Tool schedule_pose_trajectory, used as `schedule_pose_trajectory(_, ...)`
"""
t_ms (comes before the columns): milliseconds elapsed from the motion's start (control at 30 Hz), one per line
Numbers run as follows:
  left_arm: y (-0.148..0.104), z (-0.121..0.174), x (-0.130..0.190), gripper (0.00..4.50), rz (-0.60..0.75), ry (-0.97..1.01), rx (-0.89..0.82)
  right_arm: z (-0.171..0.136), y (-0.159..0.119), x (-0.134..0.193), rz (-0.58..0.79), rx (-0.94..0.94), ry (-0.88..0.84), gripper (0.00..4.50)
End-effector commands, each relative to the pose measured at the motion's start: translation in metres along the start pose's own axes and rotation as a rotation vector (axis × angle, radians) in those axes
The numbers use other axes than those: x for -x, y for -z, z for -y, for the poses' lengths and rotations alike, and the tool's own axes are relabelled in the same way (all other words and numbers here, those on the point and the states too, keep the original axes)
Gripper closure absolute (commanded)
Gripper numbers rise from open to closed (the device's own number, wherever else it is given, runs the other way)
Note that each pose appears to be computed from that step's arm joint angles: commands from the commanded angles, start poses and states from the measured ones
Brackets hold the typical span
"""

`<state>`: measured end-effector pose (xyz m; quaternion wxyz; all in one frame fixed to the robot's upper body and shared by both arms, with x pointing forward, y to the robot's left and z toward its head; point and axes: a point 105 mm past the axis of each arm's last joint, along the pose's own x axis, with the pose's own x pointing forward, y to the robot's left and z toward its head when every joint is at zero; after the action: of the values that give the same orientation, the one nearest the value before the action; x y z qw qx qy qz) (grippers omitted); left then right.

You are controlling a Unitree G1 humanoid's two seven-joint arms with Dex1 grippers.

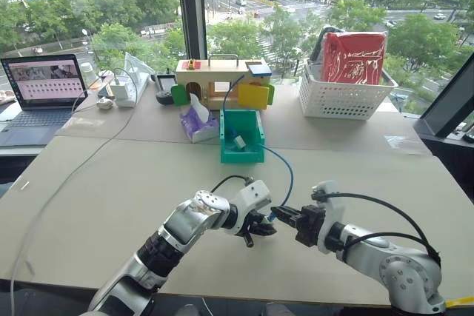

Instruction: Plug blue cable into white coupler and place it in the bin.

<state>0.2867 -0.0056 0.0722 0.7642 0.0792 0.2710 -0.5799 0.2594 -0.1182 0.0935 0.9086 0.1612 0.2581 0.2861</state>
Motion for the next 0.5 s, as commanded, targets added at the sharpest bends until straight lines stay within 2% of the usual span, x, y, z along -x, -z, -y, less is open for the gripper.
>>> schedule_pose_trajectory(33,-0.011,-0.009,0.006,1.42,0.034,-0.026,-0.004,0.003,-0.007,0.008,-0.012,-0.007,0.024,4.5)
schedule_pose_trajectory(133,-0.016,-0.016,0.01,0.31,0.064,-0.049,-0.028,0.006,-0.028,0.017,0.045,-0.009,0.031,4.5)
schedule_pose_trajectory(167,-0.017,-0.018,0.012,0.08,0.081,-0.049,-0.045,0.007,-0.034,0.019,0.071,-0.033,0.021,4.5)
schedule_pose_trajectory(300,-0.004,-0.02,0.026,0.08,0.068,-0.036,-0.16,0.021,-0.064,0.033,0.145,-0.066,0.029,4.5)
schedule_pose_trajectory(433,-0.015,-0.028,0.048,0.08,0.197,-0.08,-0.181,0.017,-0.124,0.042,0.281,-0.016,-0.019,4.5)
schedule_pose_trajectory(500,-0.015,-0.03,0.056,0.08,0.217,-0.088,-0.216,0.009,-0.142,0.043,0.322,0.01,-0.065,4.5)
